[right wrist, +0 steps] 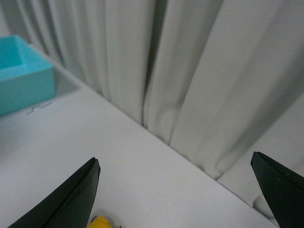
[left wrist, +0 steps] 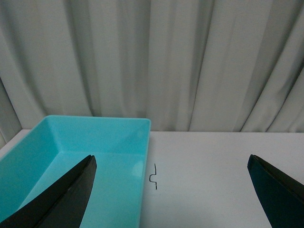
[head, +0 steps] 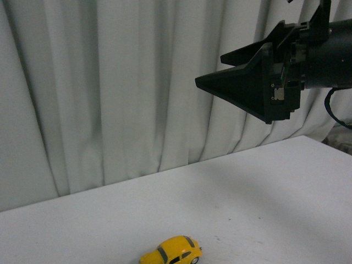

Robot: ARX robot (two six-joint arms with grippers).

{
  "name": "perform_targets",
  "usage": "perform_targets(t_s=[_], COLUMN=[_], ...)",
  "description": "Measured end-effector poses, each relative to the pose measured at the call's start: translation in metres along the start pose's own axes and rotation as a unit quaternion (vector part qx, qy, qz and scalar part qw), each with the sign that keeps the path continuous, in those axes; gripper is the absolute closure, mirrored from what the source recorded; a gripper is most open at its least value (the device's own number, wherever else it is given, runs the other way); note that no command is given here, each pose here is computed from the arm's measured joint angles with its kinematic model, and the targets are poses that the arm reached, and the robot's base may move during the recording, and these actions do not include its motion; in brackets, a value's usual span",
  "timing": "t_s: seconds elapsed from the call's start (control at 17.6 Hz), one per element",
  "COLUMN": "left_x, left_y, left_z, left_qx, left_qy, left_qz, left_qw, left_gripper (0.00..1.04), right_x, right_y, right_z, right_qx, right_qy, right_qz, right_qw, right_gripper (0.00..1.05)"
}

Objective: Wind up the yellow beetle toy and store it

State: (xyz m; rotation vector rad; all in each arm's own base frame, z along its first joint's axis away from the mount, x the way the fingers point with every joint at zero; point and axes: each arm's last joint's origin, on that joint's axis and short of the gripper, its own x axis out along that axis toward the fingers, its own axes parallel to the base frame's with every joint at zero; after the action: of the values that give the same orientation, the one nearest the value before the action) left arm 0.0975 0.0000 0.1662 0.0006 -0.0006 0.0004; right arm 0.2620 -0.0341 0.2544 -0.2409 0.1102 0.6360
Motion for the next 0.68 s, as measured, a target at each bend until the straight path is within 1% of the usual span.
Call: perform_targets(t_s=[0.06,0.17,0.28,0.4,0.51,0.57,0.63,0.68], left_x=[0.0,0.0,0.0,0.0,0.0,0.0,0.0,0.0], left_y=[0.0,0.0,0.0,0.0,0.0,0.0,0.0,0.0], left_z=[0.0,0.0,0.0,0.0,0.0,0.0,0.0,0.0], left_qx=[0.0,0.0,0.0,0.0,0.0,0.0,0.0,0.0], left_qy=[0.0,0.0,0.0,0.0,0.0,0.0,0.0,0.0], left_qz=[0.0,0.0,0.0,0.0,0.0,0.0,0.0,0.0], left_qw=[1.0,1.0,1.0,1.0,1.0,1.0,1.0,1.0], left_gripper=[0.07,0.07,0.07,0.07,0.07,0.07,0.07,0.07], right_x=[0.01,0.028,0.037,0.041,0.051,0.058,0.064,0.069], right_y=[-0.01,-0.027,-0.034,-0.03,-0.021,-0.018,-0.015,-0.014], right_z=[0.0,-0.017,-0.04,-0.061,-0.08,-0.09,-0.099,-0.106], right_qx=[-0.02,-0.056,-0.083,-0.137,-0.195,-0.219,-0.23,-0.24], right_qy=[0.025,0.098,0.165,0.21,0.242,0.265,0.283,0.297], right_qz=[0.036,0.102,0.172,0.241,0.301,0.323,0.338,0.343], right_qw=[0.999,0.988,0.968,0.938,0.902,0.882,0.868,0.858], right_gripper=[0.07,0.07,0.07,0.07,0.07,0.07,0.07,0.07])
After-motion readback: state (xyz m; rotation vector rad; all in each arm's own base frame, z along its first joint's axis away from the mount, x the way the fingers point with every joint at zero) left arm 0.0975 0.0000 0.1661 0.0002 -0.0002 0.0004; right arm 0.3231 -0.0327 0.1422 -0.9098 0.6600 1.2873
